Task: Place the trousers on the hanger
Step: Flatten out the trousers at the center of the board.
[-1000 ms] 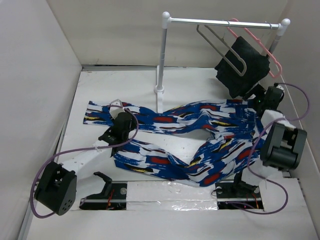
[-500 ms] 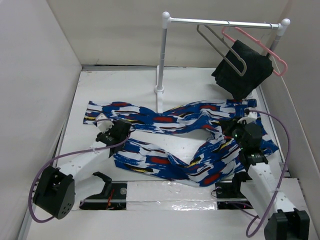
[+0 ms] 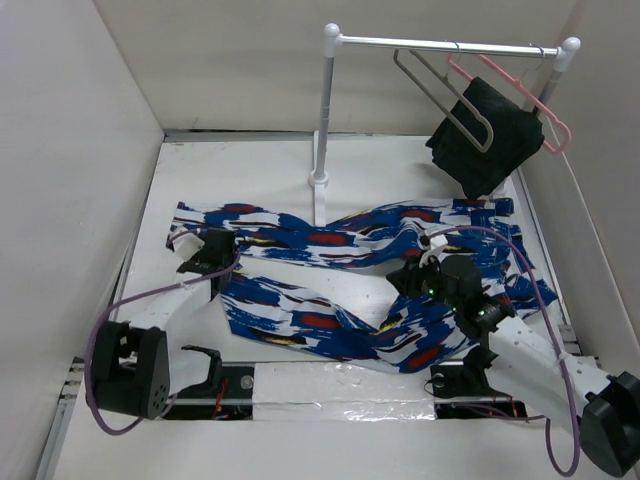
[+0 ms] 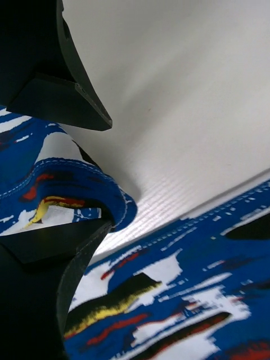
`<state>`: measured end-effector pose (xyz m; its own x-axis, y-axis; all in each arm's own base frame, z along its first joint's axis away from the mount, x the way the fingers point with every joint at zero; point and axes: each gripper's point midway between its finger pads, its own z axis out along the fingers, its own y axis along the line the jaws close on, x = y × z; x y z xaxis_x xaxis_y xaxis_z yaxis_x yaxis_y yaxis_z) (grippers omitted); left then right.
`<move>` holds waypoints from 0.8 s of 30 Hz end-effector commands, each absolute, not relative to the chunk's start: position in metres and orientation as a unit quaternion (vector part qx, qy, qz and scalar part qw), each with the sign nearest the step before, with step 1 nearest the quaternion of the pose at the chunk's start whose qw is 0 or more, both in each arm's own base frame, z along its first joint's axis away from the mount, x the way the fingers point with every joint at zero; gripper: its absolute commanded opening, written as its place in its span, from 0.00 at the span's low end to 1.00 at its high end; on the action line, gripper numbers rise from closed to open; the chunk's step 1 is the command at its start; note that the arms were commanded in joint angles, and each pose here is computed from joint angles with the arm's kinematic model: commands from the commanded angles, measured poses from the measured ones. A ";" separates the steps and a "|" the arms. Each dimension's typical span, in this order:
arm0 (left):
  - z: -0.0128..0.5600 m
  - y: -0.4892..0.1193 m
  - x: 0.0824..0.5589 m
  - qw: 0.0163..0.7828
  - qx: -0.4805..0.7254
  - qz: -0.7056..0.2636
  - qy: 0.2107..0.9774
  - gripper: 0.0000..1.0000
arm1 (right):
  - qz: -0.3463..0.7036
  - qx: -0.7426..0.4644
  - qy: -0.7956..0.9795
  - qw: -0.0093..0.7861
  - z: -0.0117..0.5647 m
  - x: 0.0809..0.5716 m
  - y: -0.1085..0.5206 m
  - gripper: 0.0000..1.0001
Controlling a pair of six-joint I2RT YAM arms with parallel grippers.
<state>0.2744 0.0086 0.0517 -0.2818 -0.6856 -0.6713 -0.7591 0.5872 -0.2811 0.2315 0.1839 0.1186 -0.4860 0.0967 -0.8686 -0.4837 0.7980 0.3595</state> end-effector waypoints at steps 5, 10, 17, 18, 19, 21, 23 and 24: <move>0.057 -0.024 0.292 0.397 -0.393 -0.008 0.830 0.62 | 0.304 -0.144 0.775 0.535 0.152 0.243 0.211 0.33; 0.064 -0.024 0.298 0.406 -0.391 -0.010 0.826 0.03 | 0.306 -0.167 0.786 0.511 0.138 0.241 0.228 0.37; 0.147 0.003 0.282 0.471 -0.428 0.006 0.771 0.00 | 0.292 -0.163 0.801 0.497 0.120 0.243 0.227 0.51; 0.160 0.004 0.280 0.484 -0.428 -0.003 0.763 0.00 | 0.287 -0.159 0.802 0.499 0.119 0.245 0.225 0.59; 0.175 0.008 0.278 0.498 -0.434 -0.005 0.750 0.00 | 0.285 -0.156 0.802 0.501 0.120 0.246 0.224 0.60; 0.192 0.017 0.265 0.512 -0.442 0.000 0.737 0.00 | 0.281 -0.155 0.803 0.502 0.120 0.246 0.223 0.65; 0.202 0.029 0.255 0.515 -0.447 0.028 0.731 0.00 | 0.282 -0.154 0.804 0.500 0.118 0.245 0.222 0.68; 0.203 0.032 0.254 0.514 -0.449 0.040 0.730 0.00 | 0.283 -0.155 0.804 0.500 0.118 0.245 0.222 0.69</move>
